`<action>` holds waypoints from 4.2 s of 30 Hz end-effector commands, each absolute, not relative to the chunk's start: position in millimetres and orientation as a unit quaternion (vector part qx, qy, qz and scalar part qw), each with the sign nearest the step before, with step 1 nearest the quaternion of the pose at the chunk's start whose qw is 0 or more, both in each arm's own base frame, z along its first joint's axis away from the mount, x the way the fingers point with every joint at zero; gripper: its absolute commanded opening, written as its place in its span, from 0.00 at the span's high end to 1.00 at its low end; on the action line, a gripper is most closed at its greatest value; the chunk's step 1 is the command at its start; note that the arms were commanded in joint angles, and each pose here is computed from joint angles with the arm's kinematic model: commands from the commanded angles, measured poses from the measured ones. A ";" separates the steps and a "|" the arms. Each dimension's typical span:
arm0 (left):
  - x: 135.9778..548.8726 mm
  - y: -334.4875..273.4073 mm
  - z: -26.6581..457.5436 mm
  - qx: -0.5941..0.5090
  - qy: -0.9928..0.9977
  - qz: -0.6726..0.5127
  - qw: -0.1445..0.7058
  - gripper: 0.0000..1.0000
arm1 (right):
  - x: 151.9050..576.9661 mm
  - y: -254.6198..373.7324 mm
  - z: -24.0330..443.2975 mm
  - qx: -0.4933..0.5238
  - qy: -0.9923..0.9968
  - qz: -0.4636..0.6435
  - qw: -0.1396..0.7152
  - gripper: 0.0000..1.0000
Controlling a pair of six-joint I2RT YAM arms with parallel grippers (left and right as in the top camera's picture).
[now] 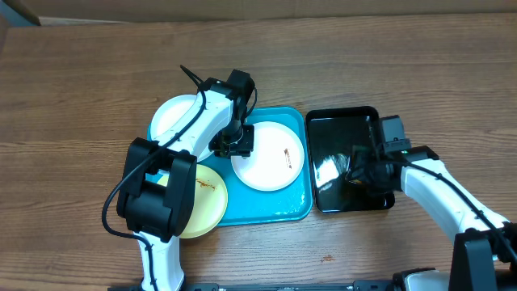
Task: Clean dirty plates on tray and stack at the side
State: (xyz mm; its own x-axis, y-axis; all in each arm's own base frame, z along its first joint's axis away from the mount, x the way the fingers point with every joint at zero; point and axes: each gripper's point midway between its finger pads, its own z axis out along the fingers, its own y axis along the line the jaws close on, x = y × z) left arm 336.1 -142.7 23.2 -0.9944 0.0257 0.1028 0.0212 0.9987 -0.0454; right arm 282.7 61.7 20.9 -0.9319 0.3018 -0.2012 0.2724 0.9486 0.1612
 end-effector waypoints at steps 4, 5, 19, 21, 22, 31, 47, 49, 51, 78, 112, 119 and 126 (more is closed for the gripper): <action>333.4 -141.8 17.4 -0.006 -0.998 0.016 0.057 0.56 | 272.6 92.5 17.5 0.093 0.987 0.070 0.108 0.42; 333.4 -141.8 17.4 -0.006 -0.998 0.016 0.057 0.55 | 272.2 92.8 17.3 0.087 0.988 0.060 0.111 0.40; 335.3 -142.4 17.2 -0.006 -0.998 0.018 0.053 0.55 | 294.4 63.6 28.2 0.184 0.972 0.039 0.142 0.39; 335.5 -142.5 17.2 -0.006 -0.998 0.018 0.053 0.55 | 298.2 60.5 29.2 0.202 0.967 0.042 0.147 0.39; 335.8 -142.6 17.1 -0.006 -0.998 0.018 0.052 0.54 | 299.7 59.6 29.6 0.213 0.964 0.045 0.149 0.40; 337.2 -143.2 17.0 -0.006 -0.999 0.019 0.049 0.55 | 307.9 62.0 32.5 0.254 0.951 0.059 0.163 0.48; 334.3 -142.0 17.3 -0.006 -0.998 0.017 0.055 0.56 | 331.3 74.4 60.2 0.320 0.924 0.104 0.179 0.24; 334.3 -142.0 17.3 -0.006 -0.998 0.017 0.055 0.56 | 336.9 77.3 62.8 0.319 0.922 0.114 0.188 0.16; 334.3 -142.0 17.3 -0.006 -0.998 0.017 0.055 0.60 | 340.4 84.5 65.4 0.314 0.921 0.135 0.188 0.00; 335.1 -142.3 17.2 -0.006 -0.998 0.017 0.054 0.59 | 317.9 63.1 29.0 0.426 0.893 0.065 0.134 0.38; 339.8 -143.6 16.8 0.001 -0.999 0.020 0.045 0.53 | 284.8 108.1 35.8 0.156 0.983 0.078 0.053 0.41; 341.3 -144.2 16.7 0.001 -0.999 0.021 0.042 0.53 | 290.0 95.0 34.9 0.160 0.984 0.042 0.073 0.35; 346.6 -146.2 16.4 0.009 -0.999 0.025 0.031 0.53 | 290.1 91.5 29.6 0.166 0.983 0.030 0.070 0.35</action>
